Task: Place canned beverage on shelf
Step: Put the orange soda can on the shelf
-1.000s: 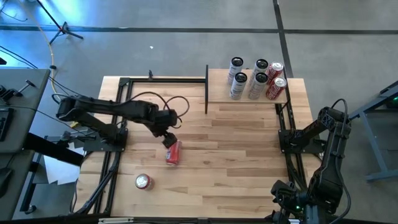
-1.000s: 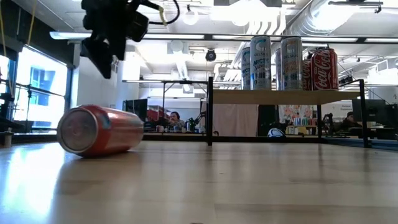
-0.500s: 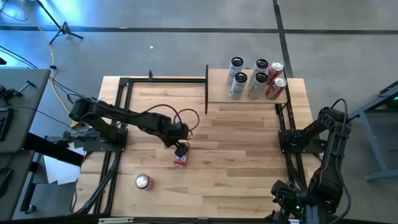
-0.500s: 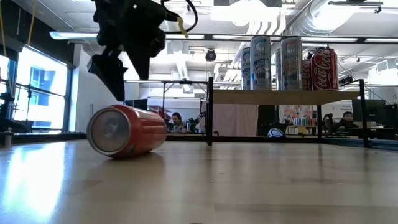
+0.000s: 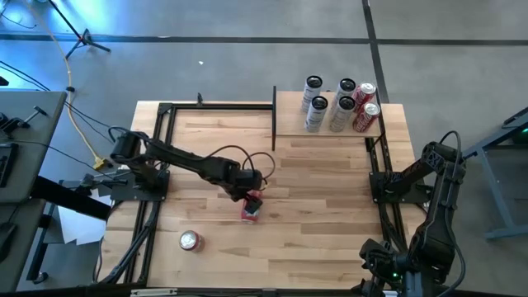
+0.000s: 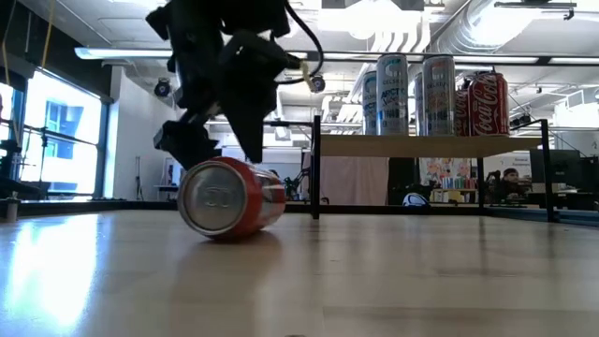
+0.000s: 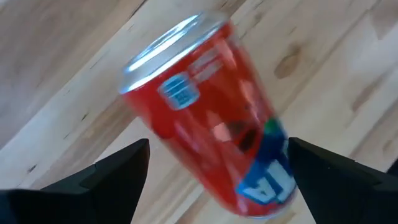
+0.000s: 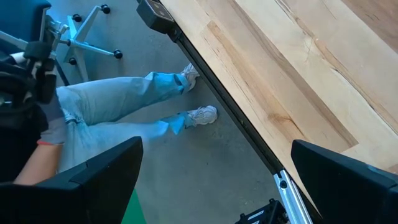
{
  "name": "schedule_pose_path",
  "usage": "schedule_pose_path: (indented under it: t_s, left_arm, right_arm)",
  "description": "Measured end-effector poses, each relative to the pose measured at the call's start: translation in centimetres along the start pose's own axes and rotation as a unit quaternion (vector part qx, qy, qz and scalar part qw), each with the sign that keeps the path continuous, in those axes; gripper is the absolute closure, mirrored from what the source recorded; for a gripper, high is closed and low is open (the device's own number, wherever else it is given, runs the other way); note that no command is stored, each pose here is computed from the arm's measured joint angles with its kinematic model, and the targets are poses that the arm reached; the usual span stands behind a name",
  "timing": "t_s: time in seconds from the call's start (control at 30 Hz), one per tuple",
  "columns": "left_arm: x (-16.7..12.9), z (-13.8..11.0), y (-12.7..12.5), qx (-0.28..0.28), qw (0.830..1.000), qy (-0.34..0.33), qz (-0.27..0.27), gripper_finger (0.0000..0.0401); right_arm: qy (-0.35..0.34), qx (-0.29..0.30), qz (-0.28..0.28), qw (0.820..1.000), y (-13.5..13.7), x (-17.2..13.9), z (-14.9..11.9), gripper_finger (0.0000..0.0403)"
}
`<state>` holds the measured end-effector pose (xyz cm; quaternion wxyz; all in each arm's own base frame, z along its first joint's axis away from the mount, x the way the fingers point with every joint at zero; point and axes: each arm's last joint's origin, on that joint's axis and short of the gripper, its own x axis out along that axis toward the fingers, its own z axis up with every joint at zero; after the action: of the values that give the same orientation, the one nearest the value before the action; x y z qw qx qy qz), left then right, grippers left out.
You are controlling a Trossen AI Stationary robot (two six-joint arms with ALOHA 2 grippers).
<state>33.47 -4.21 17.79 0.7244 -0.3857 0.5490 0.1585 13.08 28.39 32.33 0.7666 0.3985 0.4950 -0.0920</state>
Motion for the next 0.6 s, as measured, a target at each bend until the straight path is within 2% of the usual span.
schedule_pose_path:
  t_s: [0.27,0.6]
  left_arm:
    - [2.3,0.1,0.5,-0.001,1.0,0.017,0.027,0.0045]
    - [2.5,-0.2,0.6,-0.005,0.999,0.047,0.022,0.0045]
  right_arm:
    - [0.0,0.0,0.0,1.0,0.0,0.0,0.0,0.0004]
    - [0.0,0.0,0.0,1.0,0.0,0.0,0.0,0.0004]
